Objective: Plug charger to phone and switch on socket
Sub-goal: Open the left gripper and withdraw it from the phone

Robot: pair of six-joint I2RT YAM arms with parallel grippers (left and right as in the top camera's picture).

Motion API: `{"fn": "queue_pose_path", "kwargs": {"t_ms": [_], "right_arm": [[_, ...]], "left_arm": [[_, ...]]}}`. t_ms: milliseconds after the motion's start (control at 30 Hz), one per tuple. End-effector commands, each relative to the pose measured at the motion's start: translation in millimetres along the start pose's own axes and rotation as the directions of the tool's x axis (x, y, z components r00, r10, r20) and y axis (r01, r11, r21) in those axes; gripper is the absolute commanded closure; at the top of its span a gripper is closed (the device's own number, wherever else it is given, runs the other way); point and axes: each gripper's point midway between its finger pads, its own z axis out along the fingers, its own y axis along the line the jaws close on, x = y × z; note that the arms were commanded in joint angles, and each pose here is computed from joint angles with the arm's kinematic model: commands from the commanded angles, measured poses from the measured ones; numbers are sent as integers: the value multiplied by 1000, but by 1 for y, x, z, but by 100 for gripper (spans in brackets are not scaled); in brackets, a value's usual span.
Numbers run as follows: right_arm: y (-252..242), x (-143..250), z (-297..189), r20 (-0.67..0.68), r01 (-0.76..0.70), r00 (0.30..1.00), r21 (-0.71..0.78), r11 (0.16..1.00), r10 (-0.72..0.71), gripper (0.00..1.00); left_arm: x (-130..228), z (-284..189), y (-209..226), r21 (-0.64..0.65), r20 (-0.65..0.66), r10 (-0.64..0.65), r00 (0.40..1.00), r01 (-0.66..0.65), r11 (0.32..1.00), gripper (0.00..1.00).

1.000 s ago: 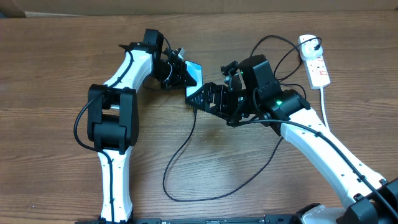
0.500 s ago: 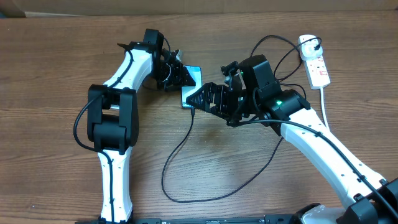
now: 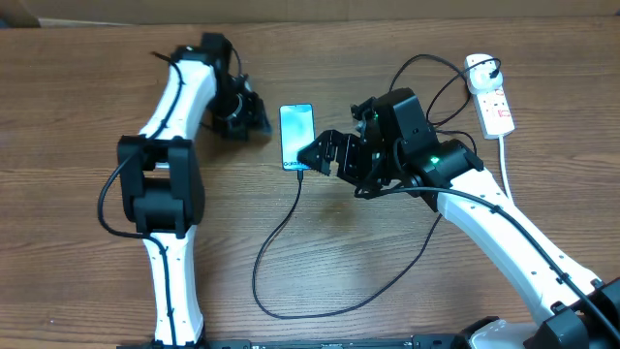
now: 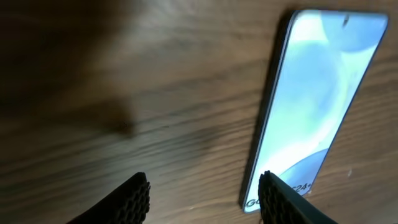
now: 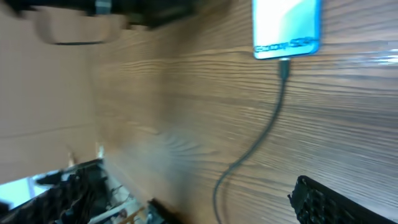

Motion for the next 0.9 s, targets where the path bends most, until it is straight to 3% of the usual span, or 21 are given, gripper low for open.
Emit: {"fn": "queue_pose_path", "kwargs": {"t_ms": [0,167,367,633,767,867], "right_arm": [[-7,-11,-3,50,44,998,60,997,-47,0],[-19,-22,-31,100,31,993,238,971,-56,0],[-17,-49,-79,219,-19,974,365,931,-65,0],[-35,-82,-122,338,-127,941,356,926,-1,0],[-58,-97,-152,371,-149,929,377,914,-1,0],[-83,-120,-207,469,-221,883,391,893,13,0]], "left_arm": [[-16,-55,-5,-50,116,32,993,-26,998,48],[-3,-166,-31,-23,336,3,942,5,1000,48],[51,-260,-36,-90,494,29,869,18,996,45],[165,-335,-19,-186,572,42,819,79,979,47],[203,-352,-18,-159,626,28,779,93,983,45],[236,-351,-12,-117,659,-16,752,124,985,43]]}}
